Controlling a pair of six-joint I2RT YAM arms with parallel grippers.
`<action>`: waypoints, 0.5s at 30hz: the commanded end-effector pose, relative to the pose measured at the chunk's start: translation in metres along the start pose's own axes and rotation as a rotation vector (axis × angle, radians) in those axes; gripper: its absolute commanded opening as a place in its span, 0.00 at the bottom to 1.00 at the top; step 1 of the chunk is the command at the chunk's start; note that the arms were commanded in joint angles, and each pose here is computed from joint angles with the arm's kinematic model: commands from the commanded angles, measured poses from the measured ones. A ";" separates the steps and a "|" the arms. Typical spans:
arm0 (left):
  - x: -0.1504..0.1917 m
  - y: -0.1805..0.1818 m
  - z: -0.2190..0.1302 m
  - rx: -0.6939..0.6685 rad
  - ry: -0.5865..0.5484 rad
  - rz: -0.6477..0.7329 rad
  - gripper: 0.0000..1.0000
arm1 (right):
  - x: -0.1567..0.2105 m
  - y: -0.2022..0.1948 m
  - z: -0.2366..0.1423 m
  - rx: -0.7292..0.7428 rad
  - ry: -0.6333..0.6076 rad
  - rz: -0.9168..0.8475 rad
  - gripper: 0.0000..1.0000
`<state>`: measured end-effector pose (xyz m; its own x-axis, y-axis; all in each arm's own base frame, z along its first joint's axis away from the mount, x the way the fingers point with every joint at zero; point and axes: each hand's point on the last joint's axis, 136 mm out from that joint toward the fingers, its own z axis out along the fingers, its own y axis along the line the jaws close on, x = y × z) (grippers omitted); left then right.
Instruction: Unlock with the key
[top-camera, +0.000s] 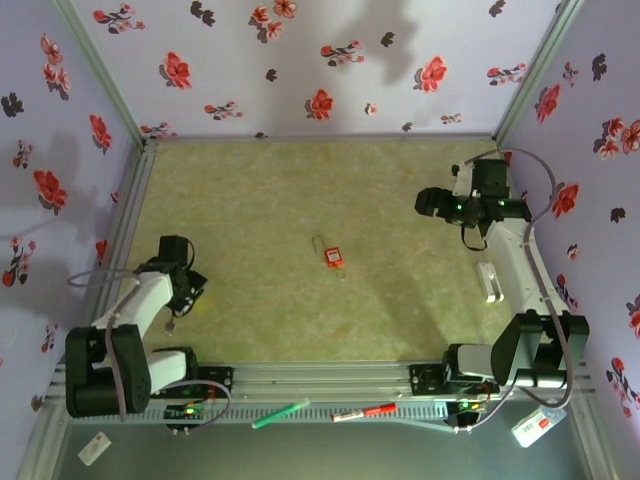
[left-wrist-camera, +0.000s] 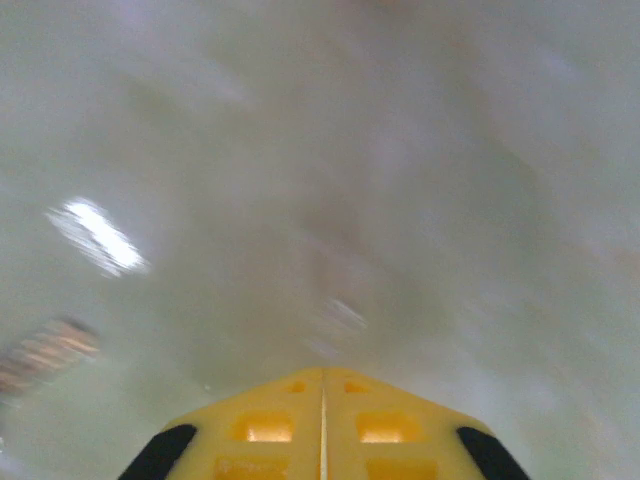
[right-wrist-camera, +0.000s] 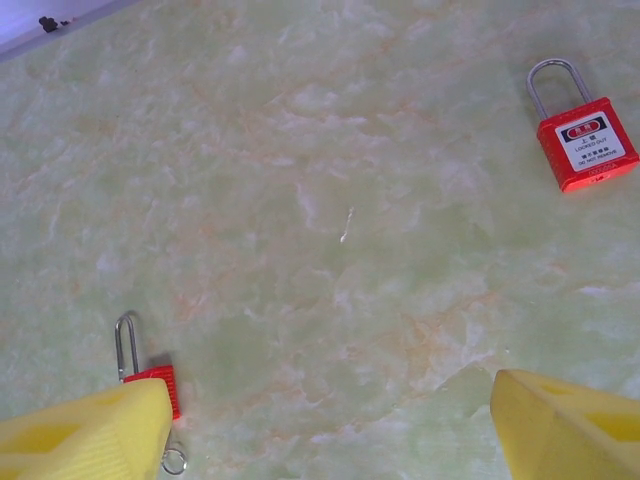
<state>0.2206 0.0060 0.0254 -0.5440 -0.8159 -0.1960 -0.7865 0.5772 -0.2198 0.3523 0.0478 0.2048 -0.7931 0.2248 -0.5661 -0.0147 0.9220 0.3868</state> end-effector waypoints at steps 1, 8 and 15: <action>0.005 -0.030 -0.032 0.170 0.059 -0.030 0.20 | 0.000 0.004 -0.006 -0.016 -0.028 0.024 0.84; -0.001 0.001 -0.061 0.063 0.028 0.023 0.58 | 0.009 0.022 -0.013 -0.106 -0.054 0.041 0.84; -0.006 0.029 -0.058 -0.023 0.057 -0.030 0.74 | 0.011 0.037 -0.022 -0.160 -0.046 0.026 0.85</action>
<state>0.2052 0.0208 0.0826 -0.5088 -0.8408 -0.1850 -0.7910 0.5414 -0.2851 0.3313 0.0690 0.2156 -0.7773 0.2630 -0.5715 -0.0584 0.8744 0.4818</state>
